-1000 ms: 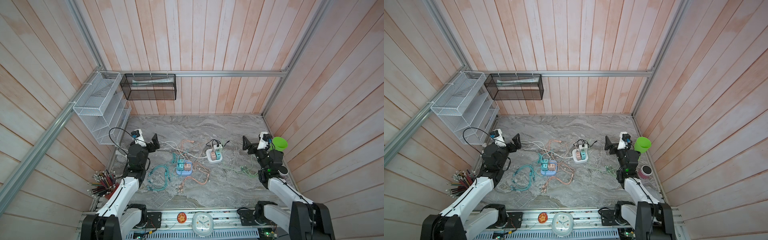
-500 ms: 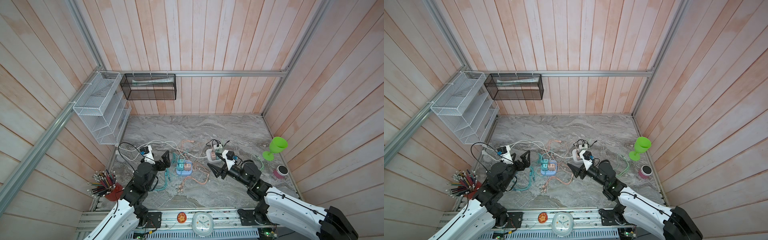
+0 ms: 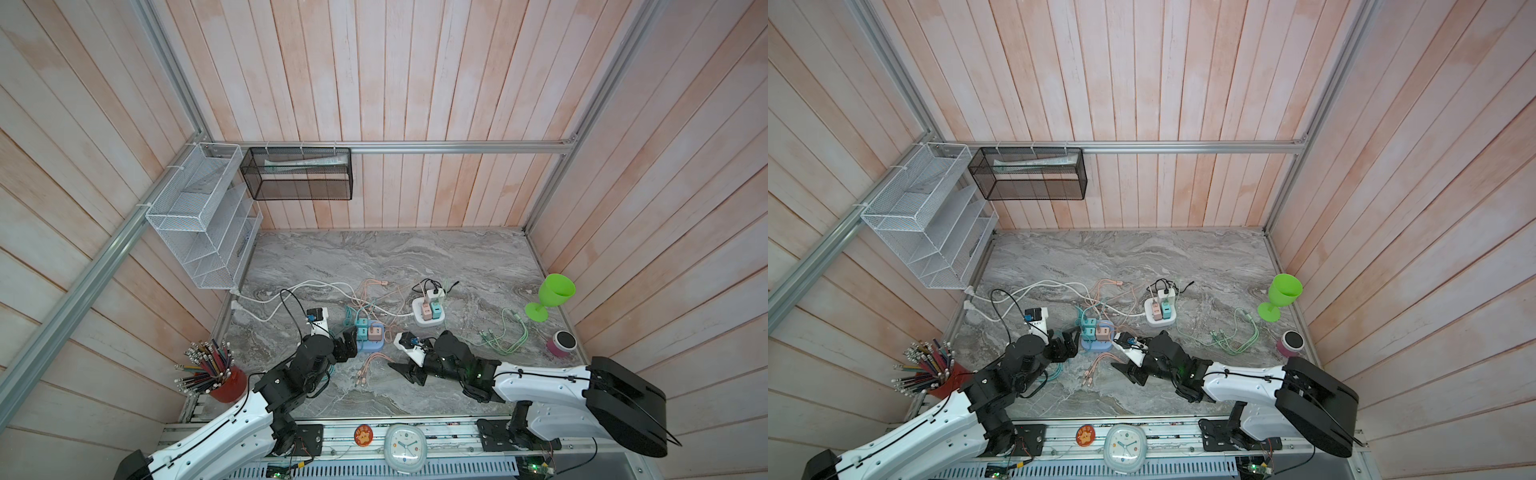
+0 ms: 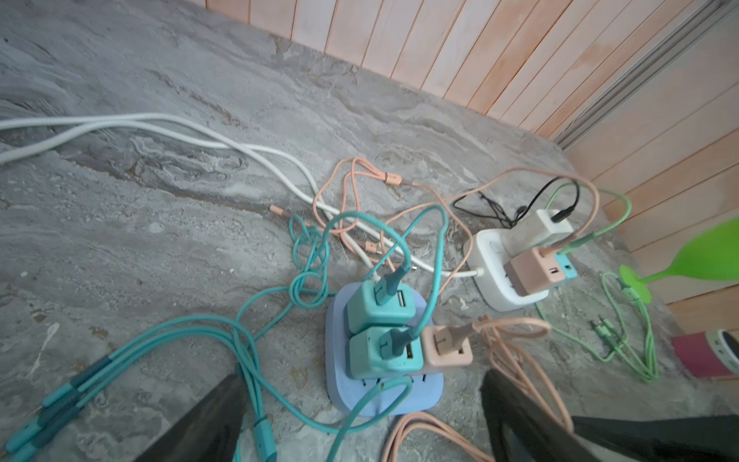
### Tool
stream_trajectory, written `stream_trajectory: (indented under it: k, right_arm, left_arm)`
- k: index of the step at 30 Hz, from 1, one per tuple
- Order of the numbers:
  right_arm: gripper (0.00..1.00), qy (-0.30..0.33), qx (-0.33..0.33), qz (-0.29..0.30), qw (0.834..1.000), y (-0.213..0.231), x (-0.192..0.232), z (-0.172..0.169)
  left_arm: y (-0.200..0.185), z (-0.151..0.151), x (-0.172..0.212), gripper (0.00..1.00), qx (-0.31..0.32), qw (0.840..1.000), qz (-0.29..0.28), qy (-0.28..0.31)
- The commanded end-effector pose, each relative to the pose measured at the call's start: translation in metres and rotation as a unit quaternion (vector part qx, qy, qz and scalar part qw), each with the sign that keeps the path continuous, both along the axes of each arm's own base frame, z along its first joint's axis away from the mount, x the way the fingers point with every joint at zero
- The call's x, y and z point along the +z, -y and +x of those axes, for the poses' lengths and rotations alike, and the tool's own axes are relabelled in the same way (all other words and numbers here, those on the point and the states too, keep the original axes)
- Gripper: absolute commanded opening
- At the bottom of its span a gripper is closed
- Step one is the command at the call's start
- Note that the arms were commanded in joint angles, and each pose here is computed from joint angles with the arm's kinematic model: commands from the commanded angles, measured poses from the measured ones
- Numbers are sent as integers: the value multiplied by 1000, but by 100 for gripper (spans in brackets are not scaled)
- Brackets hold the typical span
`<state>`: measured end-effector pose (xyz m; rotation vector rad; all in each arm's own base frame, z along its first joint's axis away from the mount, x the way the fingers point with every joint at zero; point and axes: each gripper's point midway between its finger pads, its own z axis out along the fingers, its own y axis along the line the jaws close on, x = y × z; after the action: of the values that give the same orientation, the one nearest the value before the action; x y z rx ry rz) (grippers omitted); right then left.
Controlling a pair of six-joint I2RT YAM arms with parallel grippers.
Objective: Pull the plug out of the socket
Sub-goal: 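Move both grippers toward the light-blue power strip with the plugs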
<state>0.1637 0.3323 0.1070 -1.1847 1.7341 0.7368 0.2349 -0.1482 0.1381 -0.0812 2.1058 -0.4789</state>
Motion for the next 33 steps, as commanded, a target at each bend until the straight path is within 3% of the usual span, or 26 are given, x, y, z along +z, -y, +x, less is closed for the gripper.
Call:
stream_trajectory:
  k: [1, 8, 15, 21, 26, 33]
  right_arm:
    - [53, 33, 13, -7, 999, -16, 5, 6]
    - [46, 83, 26, -48, 995, -36, -6, 23]
    - [44, 96, 27, -63, 993, -45, -13, 41]
    - [43, 105, 27, -66, 992, -47, -11, 51]
    - [45, 105, 16, -54, 993, -38, -6, 54]
    - [48, 113, 14, -57, 992, -39, -6, 66]
  left_arm:
    - [0, -2, -4, 91, 11, 1000, -2, -8]
    - [8, -1, -21, 81, 2, 999, 26, -45]
    - [19, 2, -26, 81, -23, 998, 32, -41]
    - [33, 2, -20, 81, -64, 997, 24, -27]
    - [42, 5, -29, 81, -104, 993, -7, -54]
    - [44, 18, -34, 77, -110, 992, -15, -65]
